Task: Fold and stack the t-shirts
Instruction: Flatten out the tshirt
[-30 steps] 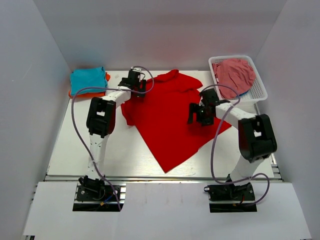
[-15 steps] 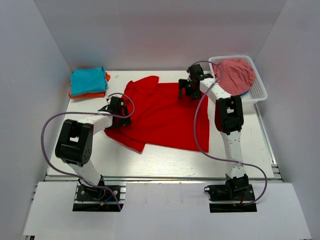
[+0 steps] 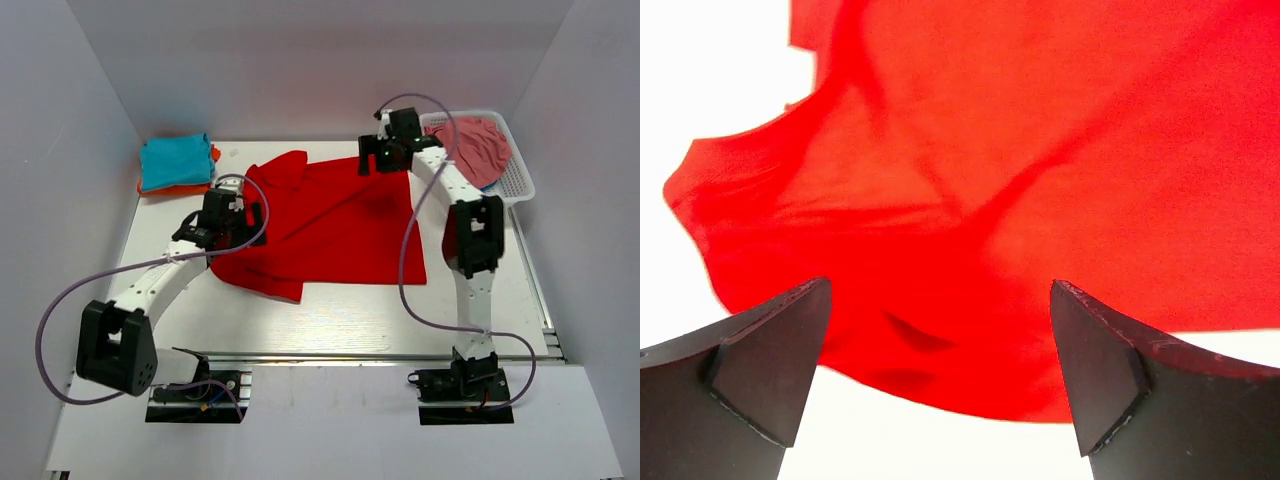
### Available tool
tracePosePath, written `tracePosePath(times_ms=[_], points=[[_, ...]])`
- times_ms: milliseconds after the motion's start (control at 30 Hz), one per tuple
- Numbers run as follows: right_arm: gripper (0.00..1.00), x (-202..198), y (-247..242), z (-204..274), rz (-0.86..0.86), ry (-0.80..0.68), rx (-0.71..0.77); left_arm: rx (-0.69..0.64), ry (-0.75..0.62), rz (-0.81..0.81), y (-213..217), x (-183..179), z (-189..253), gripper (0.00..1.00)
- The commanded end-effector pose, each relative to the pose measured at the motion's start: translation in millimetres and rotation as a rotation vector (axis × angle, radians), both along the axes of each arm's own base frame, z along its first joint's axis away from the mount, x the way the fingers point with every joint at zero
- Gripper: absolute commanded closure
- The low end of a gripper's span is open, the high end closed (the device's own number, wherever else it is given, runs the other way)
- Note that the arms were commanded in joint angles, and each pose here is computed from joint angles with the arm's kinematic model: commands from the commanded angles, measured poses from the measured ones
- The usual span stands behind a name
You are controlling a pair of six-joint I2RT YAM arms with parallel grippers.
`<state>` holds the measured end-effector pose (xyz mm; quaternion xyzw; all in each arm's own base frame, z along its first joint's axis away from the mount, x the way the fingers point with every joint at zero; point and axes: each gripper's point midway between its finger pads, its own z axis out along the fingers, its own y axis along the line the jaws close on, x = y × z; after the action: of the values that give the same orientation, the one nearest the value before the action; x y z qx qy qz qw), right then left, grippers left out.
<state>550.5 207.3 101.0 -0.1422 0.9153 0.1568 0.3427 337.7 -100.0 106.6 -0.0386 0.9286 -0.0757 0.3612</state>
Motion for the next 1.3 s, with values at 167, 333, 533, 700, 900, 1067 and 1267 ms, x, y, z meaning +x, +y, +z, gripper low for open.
tracePosePath(times_ms=[167, 333, 533, 700, 900, 1067, 1267], points=[[0.1, -108, -50, 53, -0.224, -0.019, 0.045, -0.108, 0.132, -0.21, -53, -47, 15, 0.0], [0.1, -182, -90, 26, -0.409, -0.016, 0.067, -0.154, 0.195, -0.357, -86, -89, 1, 0.0], [0.1, -240, -111, -13, -0.488, 0.09, 0.078, -0.045, 0.237, -0.499, -110, -106, -20, 0.0], [0.1, -258, -122, -41, -0.532, 0.159, 0.061, 0.06, 0.306, -0.565, -123, -114, -54, 0.03], [0.14, -258, -118, -55, -0.493, 0.203, 0.083, 0.077, 0.272, -0.556, -122, -110, -60, 0.17], [0.16, -265, -113, -75, -0.46, 0.264, 0.097, 0.095, 0.312, -0.554, -116, -117, -81, 0.23], [0.3, -271, -108, -88, -0.444, 0.315, 0.122, 0.125, 0.381, -0.573, -118, -122, -100, 0.31]])
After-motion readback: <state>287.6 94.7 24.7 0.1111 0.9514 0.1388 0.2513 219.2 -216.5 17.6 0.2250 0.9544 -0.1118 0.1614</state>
